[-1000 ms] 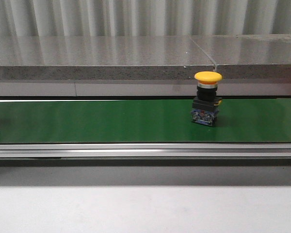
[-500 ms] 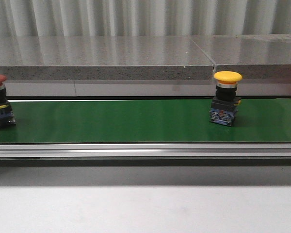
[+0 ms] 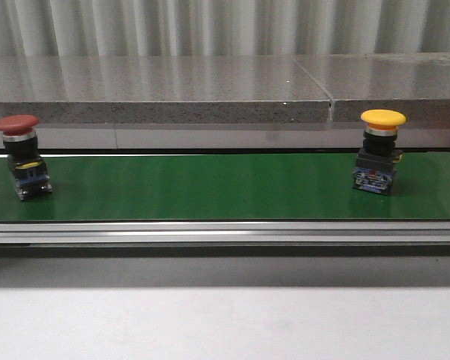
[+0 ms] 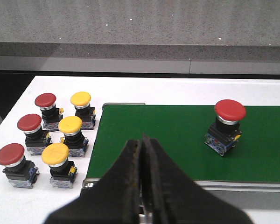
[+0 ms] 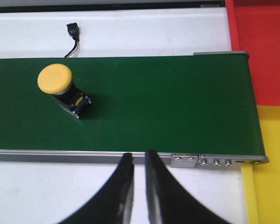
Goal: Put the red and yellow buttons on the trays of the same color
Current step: 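Move the right gripper to the yellow button at the belt's end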
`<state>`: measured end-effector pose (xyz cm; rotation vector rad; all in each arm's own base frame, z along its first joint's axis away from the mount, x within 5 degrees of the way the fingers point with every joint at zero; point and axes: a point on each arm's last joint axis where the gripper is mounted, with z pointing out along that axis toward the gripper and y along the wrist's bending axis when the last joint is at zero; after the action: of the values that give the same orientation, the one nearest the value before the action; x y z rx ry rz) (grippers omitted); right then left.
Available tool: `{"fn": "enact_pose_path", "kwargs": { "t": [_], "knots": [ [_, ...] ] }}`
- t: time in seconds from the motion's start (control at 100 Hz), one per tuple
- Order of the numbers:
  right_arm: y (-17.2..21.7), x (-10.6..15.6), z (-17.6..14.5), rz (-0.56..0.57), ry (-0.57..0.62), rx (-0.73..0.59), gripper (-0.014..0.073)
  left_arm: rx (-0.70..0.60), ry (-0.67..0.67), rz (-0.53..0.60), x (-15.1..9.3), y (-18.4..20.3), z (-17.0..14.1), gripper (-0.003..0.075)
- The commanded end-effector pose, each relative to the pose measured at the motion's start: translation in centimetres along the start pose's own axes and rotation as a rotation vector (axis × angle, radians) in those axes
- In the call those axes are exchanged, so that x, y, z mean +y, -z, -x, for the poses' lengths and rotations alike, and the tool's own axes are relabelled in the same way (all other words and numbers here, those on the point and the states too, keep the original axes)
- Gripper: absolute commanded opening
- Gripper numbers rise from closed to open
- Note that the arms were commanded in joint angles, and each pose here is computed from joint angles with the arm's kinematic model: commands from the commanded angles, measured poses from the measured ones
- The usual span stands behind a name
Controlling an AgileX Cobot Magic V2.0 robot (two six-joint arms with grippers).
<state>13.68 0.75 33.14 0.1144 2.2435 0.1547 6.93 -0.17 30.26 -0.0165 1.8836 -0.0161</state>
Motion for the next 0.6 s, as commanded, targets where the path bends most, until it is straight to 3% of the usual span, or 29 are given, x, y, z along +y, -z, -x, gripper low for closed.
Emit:
{"fn": "enact_pose_path", "kwargs": {
  "t": [0.0,0.12,0.29,0.59],
  "knots": [
    [0.3,0.2,1.4,0.011,-0.005,-0.073,0.0371,-0.100,0.010,-0.003,0.0,0.3,1.5,-0.0020],
    [0.3,0.4,1.4,0.028,-0.023,-0.072,0.0673,-0.100,0.010,-0.003,0.0,0.3,1.5,-0.0020],
    [-0.3,0.5,1.9,0.032,-0.009,-0.064,0.0636,-0.100,0.010,-0.003,0.0,0.3,1.5,-0.0020],
    [-5.5,1.2,5.0,0.077,0.069,0.130,0.0636,-0.100,0.010,-0.003,0.0,0.3,1.5,-0.0020]
  ]
}}
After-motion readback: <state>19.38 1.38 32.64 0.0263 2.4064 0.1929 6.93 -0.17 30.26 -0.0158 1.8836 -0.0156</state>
